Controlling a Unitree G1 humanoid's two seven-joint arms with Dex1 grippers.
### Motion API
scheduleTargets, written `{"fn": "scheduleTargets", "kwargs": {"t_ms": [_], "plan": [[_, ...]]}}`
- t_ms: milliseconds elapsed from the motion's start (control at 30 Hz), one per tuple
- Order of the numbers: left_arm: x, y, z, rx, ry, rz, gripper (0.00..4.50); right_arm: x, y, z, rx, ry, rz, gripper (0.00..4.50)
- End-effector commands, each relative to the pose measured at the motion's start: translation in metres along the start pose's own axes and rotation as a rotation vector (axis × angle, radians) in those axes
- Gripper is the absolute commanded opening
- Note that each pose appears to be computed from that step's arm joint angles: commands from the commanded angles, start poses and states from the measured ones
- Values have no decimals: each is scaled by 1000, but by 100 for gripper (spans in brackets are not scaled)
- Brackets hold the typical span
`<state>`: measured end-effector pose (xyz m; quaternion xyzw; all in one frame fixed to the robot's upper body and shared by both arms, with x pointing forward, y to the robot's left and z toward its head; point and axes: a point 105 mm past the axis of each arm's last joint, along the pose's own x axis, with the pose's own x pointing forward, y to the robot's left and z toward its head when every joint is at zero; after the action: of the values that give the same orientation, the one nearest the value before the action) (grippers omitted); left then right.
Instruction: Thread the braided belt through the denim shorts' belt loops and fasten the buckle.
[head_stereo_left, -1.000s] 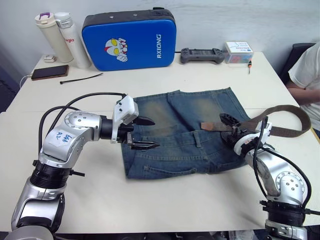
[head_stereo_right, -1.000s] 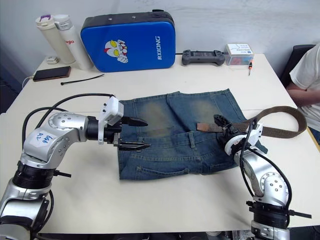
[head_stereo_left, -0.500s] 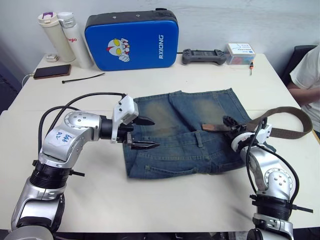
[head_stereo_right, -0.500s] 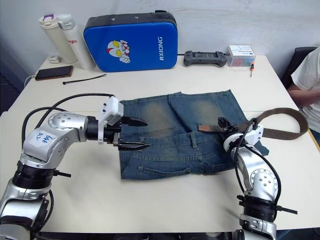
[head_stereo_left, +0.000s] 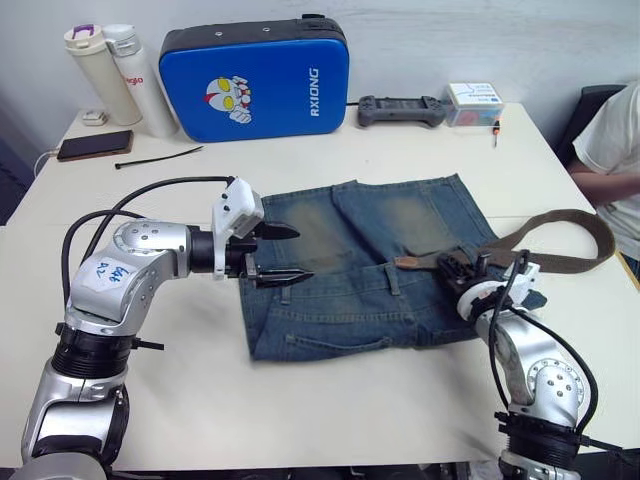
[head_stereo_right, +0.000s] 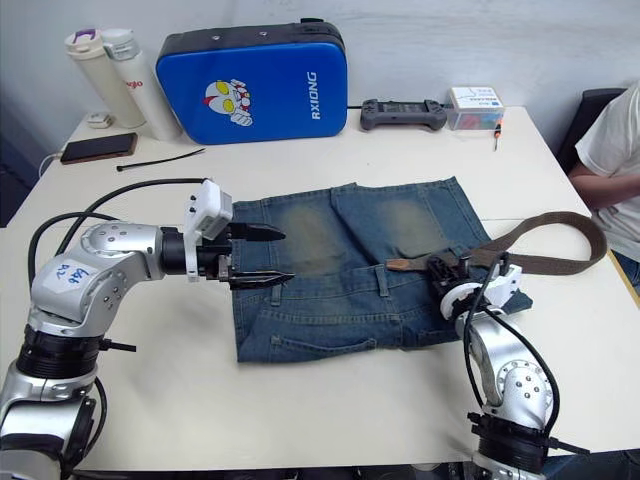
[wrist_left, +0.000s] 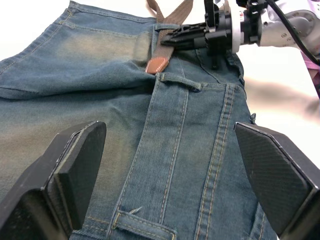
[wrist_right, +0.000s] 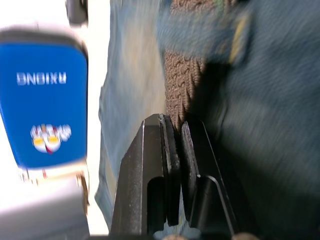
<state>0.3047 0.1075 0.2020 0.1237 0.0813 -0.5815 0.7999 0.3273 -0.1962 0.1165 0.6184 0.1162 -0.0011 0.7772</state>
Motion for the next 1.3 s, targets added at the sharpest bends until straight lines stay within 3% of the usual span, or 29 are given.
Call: {"fn": "scheduleTargets", "kwargs": {"t_ms": [33,167,333,467,833,1300], "plan": [[-6,-4,11,42,-28,13,450,-11,26,-31,-21,135,135,4],[-6,-5,11,39,-23,9,450,-19,21,-20,-35,117,163,4],[-5,-4,11,42,-18,3,450,-21,6,16,-21,42,186,4],[-4,-5,11,49,-15,-7,450,-22,7,24,-56,47,227,4],[-1,-5,12,55,-21,-15,450,-23,4,-11,-221,184,286,4],[-2,-4,12,58,-13,-17,450,-14,14,-65,-200,291,363,4]]}}
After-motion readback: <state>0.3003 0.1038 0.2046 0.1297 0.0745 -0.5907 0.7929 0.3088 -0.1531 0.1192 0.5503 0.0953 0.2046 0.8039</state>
